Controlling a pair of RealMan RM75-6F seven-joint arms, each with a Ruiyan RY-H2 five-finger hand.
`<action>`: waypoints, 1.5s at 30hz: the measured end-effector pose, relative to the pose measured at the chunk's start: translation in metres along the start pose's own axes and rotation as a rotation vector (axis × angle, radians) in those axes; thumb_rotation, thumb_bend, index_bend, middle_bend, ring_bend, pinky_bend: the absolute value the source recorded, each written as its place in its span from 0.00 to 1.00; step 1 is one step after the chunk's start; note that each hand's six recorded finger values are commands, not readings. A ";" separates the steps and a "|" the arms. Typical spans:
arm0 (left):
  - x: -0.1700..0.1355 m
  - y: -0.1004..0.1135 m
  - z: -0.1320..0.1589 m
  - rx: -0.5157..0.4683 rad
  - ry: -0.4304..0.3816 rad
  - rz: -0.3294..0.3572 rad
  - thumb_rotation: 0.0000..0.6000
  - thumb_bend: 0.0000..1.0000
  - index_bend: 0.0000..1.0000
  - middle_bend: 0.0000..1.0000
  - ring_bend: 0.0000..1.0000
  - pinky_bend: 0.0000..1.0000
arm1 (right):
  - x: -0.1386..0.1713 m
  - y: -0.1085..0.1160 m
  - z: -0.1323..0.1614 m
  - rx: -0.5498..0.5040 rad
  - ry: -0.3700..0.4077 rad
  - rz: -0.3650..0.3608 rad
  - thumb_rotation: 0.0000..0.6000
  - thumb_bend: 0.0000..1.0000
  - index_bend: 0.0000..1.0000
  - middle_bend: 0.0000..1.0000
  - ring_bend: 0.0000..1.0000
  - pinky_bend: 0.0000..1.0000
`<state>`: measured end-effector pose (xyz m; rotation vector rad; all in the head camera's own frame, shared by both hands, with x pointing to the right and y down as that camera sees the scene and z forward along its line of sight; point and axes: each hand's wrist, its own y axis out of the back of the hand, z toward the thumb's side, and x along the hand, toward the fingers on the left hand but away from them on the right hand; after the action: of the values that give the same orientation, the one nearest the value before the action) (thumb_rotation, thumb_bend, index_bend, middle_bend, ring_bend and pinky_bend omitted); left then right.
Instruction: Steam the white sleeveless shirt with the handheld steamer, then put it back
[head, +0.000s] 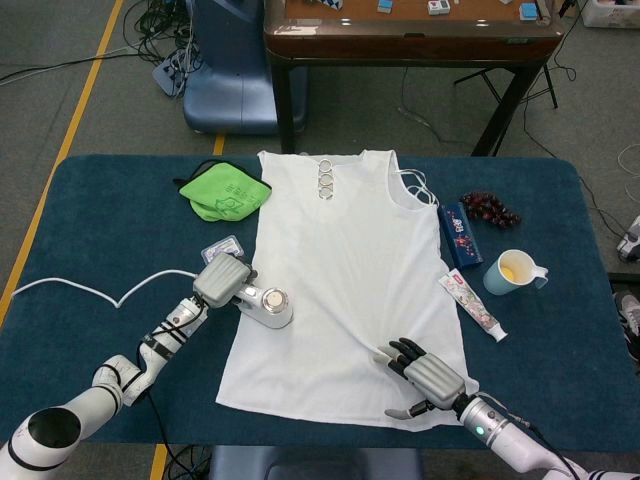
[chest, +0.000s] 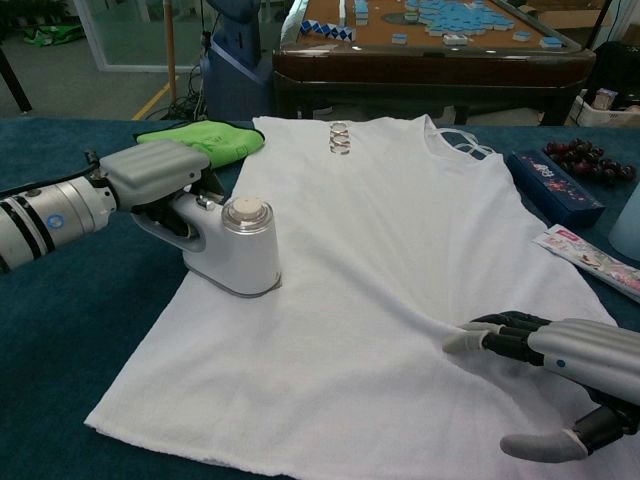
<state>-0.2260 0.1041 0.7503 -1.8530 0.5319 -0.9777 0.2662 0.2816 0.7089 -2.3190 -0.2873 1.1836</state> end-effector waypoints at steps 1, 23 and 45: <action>-0.002 0.000 0.000 0.000 -0.002 -0.001 1.00 0.22 0.80 0.69 0.57 0.62 | 0.000 0.000 0.000 0.000 0.001 0.000 0.37 0.00 0.05 0.09 0.00 0.00; -0.049 0.022 -0.020 -0.046 0.035 0.033 1.00 0.22 0.80 0.69 0.57 0.62 | -0.001 0.013 0.003 0.007 0.010 -0.060 0.37 0.00 0.00 0.06 0.00 0.00; -0.103 0.034 -0.123 -0.055 0.318 0.075 1.00 0.22 0.79 0.69 0.56 0.61 | 0.021 0.133 0.006 0.148 -0.013 -0.405 0.37 0.00 0.00 0.00 0.00 0.00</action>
<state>-0.3840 0.0947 0.7087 -1.7209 0.8199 -1.2256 0.2684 0.1798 0.6205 -2.0026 -0.6187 0.9804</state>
